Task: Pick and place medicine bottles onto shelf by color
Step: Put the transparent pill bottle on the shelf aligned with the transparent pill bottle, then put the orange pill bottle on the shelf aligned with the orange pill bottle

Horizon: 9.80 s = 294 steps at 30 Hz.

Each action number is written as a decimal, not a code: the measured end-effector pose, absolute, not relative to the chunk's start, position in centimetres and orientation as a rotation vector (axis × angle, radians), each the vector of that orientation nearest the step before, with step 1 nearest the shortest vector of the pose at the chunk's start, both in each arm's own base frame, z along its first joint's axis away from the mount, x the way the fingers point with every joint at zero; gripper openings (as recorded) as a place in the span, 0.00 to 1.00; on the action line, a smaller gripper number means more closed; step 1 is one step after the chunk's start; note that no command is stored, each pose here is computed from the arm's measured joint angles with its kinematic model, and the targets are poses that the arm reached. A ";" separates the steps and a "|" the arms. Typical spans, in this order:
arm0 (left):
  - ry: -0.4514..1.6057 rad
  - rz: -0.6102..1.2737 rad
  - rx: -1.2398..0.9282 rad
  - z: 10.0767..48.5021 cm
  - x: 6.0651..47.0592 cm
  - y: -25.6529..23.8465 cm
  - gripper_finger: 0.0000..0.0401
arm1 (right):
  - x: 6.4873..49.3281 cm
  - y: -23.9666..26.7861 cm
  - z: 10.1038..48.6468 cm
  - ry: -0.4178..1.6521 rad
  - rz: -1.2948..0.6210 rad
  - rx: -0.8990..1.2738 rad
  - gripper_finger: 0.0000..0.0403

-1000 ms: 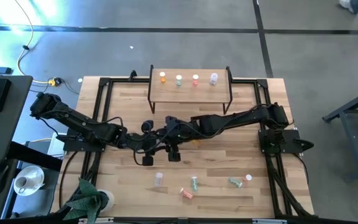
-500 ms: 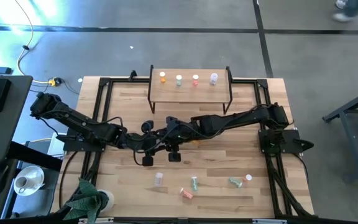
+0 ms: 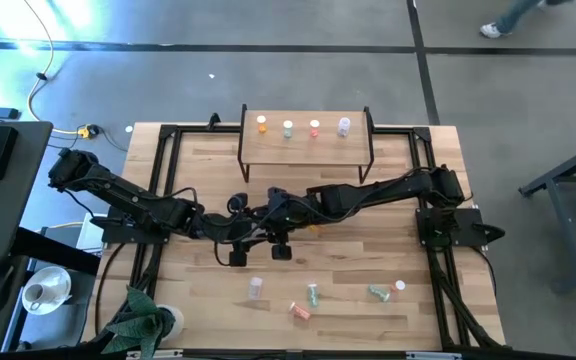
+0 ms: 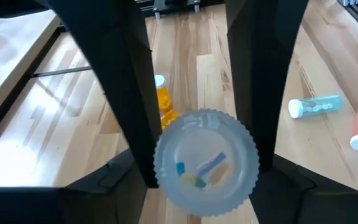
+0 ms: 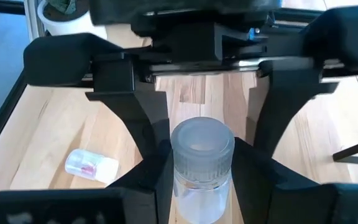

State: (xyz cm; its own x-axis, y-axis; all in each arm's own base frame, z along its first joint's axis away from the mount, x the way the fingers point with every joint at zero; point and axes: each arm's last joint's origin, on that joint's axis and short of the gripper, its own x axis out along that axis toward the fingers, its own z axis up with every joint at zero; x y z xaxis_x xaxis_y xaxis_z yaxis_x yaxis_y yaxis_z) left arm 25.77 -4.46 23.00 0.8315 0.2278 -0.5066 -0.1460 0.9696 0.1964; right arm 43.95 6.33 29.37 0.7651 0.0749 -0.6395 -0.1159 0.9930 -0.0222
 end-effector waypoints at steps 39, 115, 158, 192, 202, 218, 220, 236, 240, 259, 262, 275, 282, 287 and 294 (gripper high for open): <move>0.531 0.189 0.148 24.6 24.2 -4.1 0.63 | 31.5 3.4 36.2 0.761 -0.541 -0.155 0.29; 0.522 0.194 0.128 24.7 24.3 -4.2 0.63 | 20.5 -11.1 22.8 0.273 -0.777 0.141 0.42; 0.727 0.235 0.033 22.9 22.8 -4.6 0.63 | 20.7 0.7 25.4 0.216 -0.227 0.134 0.50; 0.634 0.238 0.008 19.2 22.5 -4.8 0.63 | 23.7 6.7 15.7 0.663 -0.250 0.016 0.50; 0.630 0.235 0.013 19.2 22.5 -4.8 0.63 | 24.2 6.5 12.5 0.717 -0.434 0.078 0.50; 0.628 0.235 0.012 19.3 22.5 -4.8 0.63 | 25.8 6.2 8.6 0.663 -0.572 0.128 0.50; 0.628 0.235 0.012 19.3 22.5 -4.8 0.63 | 25.9 6.1 8.6 0.654 -0.575 0.132 0.50; 0.628 0.235 0.012 19.3 22.5 -4.8 0.63 | 26.4 5.2 8.8 0.624 -0.593 0.140 0.43; 0.628 0.234 0.012 19.3 22.5 -4.8 0.63 | 26.7 5.2 9.0 0.601 -0.582 0.134 0.42; 0.627 0.234 0.012 19.3 22.5 -4.8 0.63 | 26.9 4.4 9.0 0.611 -0.581 0.167 0.20; 0.627 0.234 0.012 19.3 22.5 -4.8 0.63 | 26.9 4.4 9.0 0.613 -0.577 0.160 0.18; 0.630 0.226 0.037 19.3 22.5 -4.8 0.63 | 26.8 4.5 13.0 0.500 -0.491 0.221 0.18; 0.619 0.225 0.033 19.4 22.6 -4.8 0.63 | 27.8 4.8 19.4 0.321 -0.421 0.152 0.18; 0.600 0.224 0.025 19.5 22.7 -4.9 0.63 | 29.7 5.2 24.3 0.217 -0.383 0.048 0.18; 0.595 0.215 0.047 19.6 22.8 -4.9 0.63 | 31.5 5.6 27.8 0.249 -0.378 -0.017 0.18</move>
State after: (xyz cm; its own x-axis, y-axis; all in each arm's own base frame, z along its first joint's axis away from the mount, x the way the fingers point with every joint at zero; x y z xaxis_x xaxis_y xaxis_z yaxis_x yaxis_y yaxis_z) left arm 22.78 -4.88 19.59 0.8068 0.2142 -0.5507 -0.1869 0.9766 0.1060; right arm 31.50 5.62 27.83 0.8994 -0.3669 -0.2375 0.3627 0.9298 -0.0627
